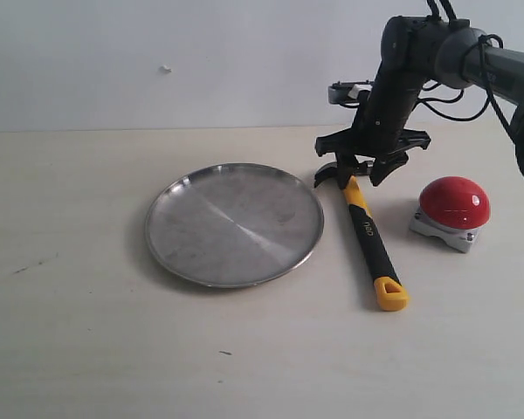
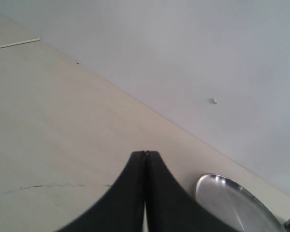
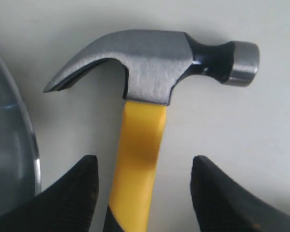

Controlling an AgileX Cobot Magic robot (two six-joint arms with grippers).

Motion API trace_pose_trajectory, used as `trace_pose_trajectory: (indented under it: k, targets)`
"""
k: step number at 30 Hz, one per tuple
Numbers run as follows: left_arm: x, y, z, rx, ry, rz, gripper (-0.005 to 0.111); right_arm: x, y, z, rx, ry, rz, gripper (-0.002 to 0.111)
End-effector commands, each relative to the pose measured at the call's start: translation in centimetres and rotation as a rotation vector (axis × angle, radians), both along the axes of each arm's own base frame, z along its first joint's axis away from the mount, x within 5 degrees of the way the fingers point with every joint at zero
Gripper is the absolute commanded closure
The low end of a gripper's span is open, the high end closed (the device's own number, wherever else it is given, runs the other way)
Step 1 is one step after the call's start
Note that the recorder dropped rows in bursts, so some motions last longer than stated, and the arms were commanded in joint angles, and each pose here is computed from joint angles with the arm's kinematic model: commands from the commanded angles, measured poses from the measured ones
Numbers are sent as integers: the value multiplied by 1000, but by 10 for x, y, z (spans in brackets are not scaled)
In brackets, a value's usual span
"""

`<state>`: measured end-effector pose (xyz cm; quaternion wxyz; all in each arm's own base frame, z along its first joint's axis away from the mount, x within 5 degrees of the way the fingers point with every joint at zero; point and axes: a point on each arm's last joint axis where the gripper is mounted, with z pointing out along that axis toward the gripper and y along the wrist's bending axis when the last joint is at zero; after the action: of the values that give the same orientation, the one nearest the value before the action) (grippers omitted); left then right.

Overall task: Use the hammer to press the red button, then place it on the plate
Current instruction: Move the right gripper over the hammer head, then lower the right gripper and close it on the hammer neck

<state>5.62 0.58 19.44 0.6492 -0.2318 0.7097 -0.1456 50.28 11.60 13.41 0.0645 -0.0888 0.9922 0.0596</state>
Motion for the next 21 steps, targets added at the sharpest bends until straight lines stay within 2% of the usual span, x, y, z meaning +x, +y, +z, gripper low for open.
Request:
trace_pose_trajectory:
  k: [1,14,21]
  targets:
    - [-1,0,2,3,-12,-5,107,1,0,-1,-1,-2,-11,52]
    - [-1,0,2,3,-12,-5,107,2,0,-5,-1,3,-27,52]
    - [-1,0,2,3,-12,-5,107,9,1,-6,12,-68,-36,52]
